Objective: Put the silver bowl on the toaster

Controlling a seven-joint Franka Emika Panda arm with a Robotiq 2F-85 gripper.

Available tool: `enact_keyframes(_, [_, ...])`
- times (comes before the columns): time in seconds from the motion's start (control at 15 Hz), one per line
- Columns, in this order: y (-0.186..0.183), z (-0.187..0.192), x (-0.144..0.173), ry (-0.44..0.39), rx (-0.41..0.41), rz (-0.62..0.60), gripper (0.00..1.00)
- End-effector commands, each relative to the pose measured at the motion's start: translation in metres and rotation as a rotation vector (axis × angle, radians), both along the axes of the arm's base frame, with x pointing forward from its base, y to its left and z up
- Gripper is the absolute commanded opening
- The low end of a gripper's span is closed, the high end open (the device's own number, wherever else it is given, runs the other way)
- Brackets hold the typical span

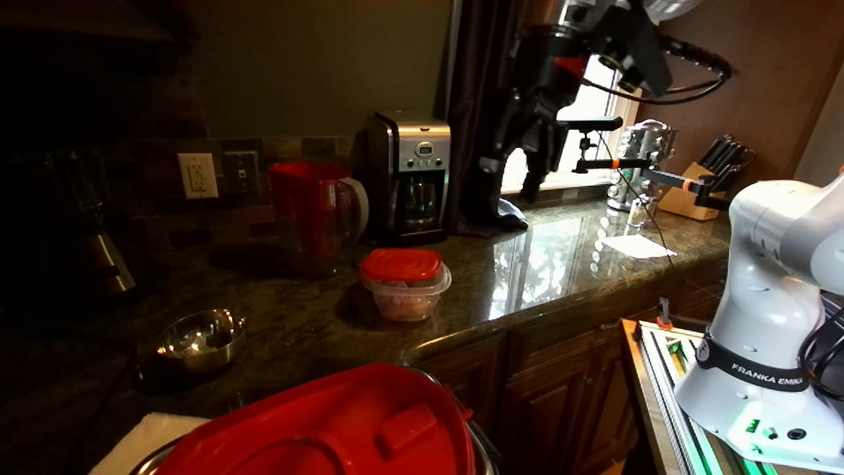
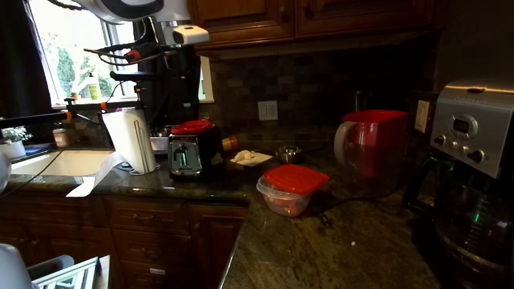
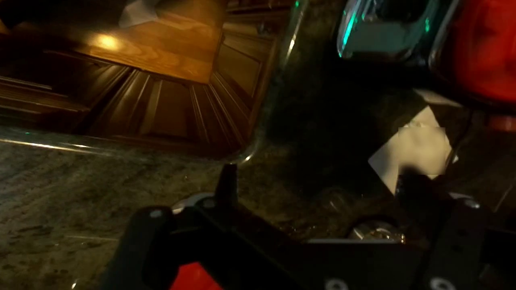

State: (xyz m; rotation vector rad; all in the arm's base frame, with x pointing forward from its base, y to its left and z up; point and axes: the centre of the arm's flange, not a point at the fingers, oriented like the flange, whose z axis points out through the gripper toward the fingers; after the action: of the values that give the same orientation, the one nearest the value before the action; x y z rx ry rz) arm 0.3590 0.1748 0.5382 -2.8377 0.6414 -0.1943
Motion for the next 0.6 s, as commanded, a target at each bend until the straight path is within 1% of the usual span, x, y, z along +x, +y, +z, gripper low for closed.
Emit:
enact_keyframes(0.0, [0.029,-0.001,0.085,0.000,-0.051,-0.193,1.00])
enact_keyframes(0.07, [0.027,-0.004,0.097,0.016,-0.070,-0.237,1.00])
enact_keyframes(0.13, [0.014,-0.005,0.052,-0.023,-0.043,-0.151,1.00])
enact_keyframes(0.27, [0.012,-0.013,0.078,0.004,-0.054,-0.202,1.00])
enact_keyframes(0.33, [0.012,-0.015,0.086,0.013,-0.052,-0.210,1.00])
enact_keyframes(0.4, [0.011,-0.015,0.090,0.016,-0.051,-0.215,1.00])
enact_keyframes(0.47, [0.007,-0.019,0.082,0.025,-0.049,-0.247,1.00])
enact_keyframes(0.53, [0.010,-0.022,0.085,0.019,-0.025,-0.311,1.00])
